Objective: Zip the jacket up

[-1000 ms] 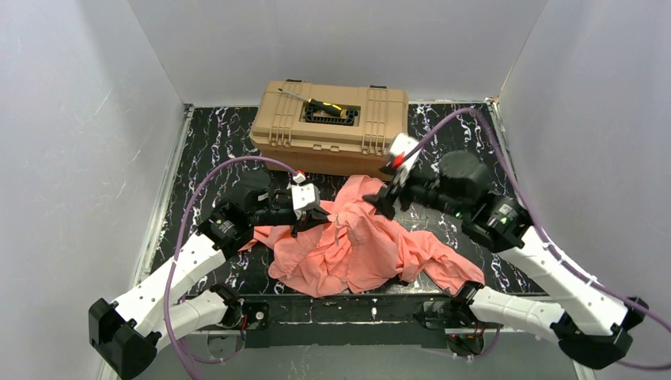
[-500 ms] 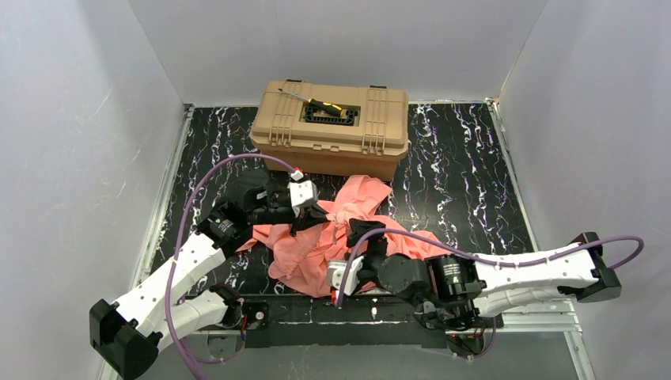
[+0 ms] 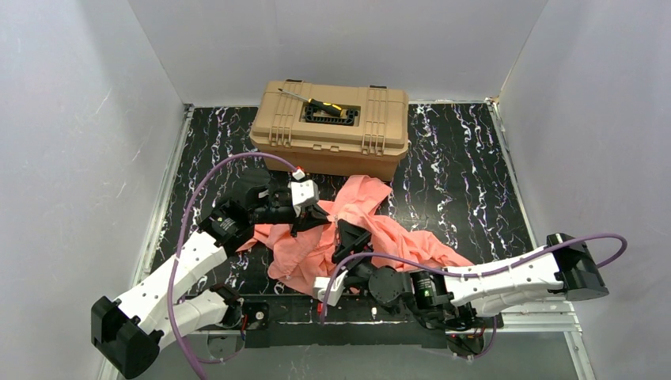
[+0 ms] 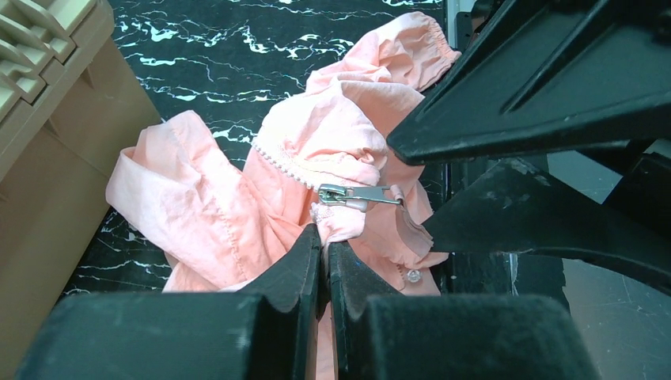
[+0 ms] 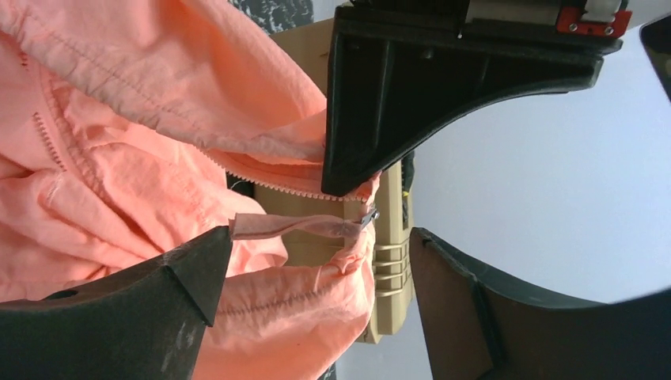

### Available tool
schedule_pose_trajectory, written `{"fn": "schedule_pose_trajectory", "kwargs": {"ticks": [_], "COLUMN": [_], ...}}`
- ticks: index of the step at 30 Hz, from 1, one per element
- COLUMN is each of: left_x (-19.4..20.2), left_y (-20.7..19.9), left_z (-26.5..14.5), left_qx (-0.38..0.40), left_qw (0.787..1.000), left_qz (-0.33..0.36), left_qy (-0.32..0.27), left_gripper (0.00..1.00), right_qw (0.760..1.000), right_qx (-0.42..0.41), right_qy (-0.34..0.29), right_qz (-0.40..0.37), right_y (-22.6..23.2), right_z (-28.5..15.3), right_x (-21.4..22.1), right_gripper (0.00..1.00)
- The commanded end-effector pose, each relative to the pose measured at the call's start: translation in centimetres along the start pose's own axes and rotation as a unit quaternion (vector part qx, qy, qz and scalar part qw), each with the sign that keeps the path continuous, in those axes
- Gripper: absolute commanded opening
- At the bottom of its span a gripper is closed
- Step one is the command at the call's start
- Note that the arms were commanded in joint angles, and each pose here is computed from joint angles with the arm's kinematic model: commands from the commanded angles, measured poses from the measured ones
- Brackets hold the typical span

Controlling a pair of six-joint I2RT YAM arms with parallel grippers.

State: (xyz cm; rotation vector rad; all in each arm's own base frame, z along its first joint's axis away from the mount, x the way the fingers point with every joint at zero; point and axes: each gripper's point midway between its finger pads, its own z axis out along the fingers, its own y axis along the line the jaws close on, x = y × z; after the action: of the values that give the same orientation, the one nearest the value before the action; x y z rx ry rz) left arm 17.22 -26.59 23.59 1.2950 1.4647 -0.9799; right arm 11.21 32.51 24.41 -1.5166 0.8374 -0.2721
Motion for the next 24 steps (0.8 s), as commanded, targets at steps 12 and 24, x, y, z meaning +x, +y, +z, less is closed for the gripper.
{"fn": "schedule_pose_trajectory", "kwargs": {"ticks": [12,24], "left_x": [-0.9,-0.3], "left_y": [-1.0,-1.8], "left_z": [-0.5,-0.9], "left_qx": [0.024,0.040], "left_qw": [0.999,0.998], "left_qz": [0.023,0.049], "left_qy": [-0.009,-0.009], "left_gripper": [0.00,0.00], "right_qw": [0.989,0.970], "right_qx": [0.097,0.089], "right_qy": [-0.053,-0.060], "right_qz": [0.094,0.218], "right_y": [-4.4,-7.4], "right_z": [0.1,1.3], "right_x": [-2.5,-1.4], "right_gripper": [0.38,0.01]}}
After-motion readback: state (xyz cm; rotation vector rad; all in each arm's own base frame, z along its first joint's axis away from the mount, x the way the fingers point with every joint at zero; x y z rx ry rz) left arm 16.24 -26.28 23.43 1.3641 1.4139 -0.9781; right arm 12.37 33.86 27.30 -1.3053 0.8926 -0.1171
